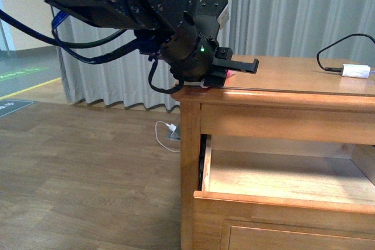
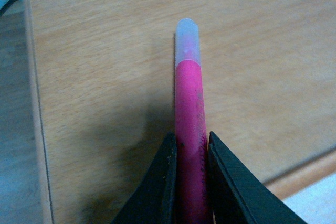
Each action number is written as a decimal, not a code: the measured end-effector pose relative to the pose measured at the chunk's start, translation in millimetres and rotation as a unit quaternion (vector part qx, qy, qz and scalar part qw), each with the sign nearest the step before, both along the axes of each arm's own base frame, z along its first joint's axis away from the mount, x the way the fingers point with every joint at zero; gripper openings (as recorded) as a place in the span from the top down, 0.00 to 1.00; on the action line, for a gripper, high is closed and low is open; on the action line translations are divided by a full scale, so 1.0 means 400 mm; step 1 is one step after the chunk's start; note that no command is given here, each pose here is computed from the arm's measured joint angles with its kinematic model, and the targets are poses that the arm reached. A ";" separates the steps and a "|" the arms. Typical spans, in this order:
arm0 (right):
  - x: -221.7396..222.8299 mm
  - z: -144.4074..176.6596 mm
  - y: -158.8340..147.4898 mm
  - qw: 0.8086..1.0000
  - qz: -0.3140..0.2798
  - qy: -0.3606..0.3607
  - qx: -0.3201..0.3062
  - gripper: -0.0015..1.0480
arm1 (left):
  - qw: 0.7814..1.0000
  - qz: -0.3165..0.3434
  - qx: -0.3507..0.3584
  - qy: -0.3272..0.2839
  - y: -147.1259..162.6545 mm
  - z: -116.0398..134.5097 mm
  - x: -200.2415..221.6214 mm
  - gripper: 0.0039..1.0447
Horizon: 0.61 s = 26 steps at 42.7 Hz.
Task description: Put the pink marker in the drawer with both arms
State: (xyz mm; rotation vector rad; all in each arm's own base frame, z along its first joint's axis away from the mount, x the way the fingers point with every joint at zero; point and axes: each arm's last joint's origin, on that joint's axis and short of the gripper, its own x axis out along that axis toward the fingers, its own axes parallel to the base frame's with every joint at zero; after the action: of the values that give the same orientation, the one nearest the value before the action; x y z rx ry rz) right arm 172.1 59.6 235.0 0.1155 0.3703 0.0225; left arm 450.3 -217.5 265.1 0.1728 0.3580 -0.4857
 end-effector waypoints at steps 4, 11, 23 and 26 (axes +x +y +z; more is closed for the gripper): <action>0.000 0.000 0.000 1.000 0.000 0.000 0.000 0.08 | 0.998 -0.060 0.005 -0.009 0.032 0.017 -0.027 0.86; 0.000 0.000 0.000 1.000 0.000 0.000 0.000 0.08 | 0.985 -0.162 0.022 -0.062 0.091 0.097 -0.104 0.86; 0.000 0.000 0.000 1.000 0.000 0.000 0.000 0.08 | 0.958 -0.257 0.052 -0.113 0.112 0.110 -0.224 0.86; 0.000 0.000 0.000 1.000 0.000 0.000 0.000 0.08 | 0.960 -0.253 0.066 -0.105 0.094 0.066 -0.224 0.86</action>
State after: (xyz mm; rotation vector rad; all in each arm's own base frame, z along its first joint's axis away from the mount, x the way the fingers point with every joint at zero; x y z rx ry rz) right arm 172.1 59.6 235.0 0.1155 0.3703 0.0225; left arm 360.8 -179.7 291.6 0.4478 0.1336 -0.9406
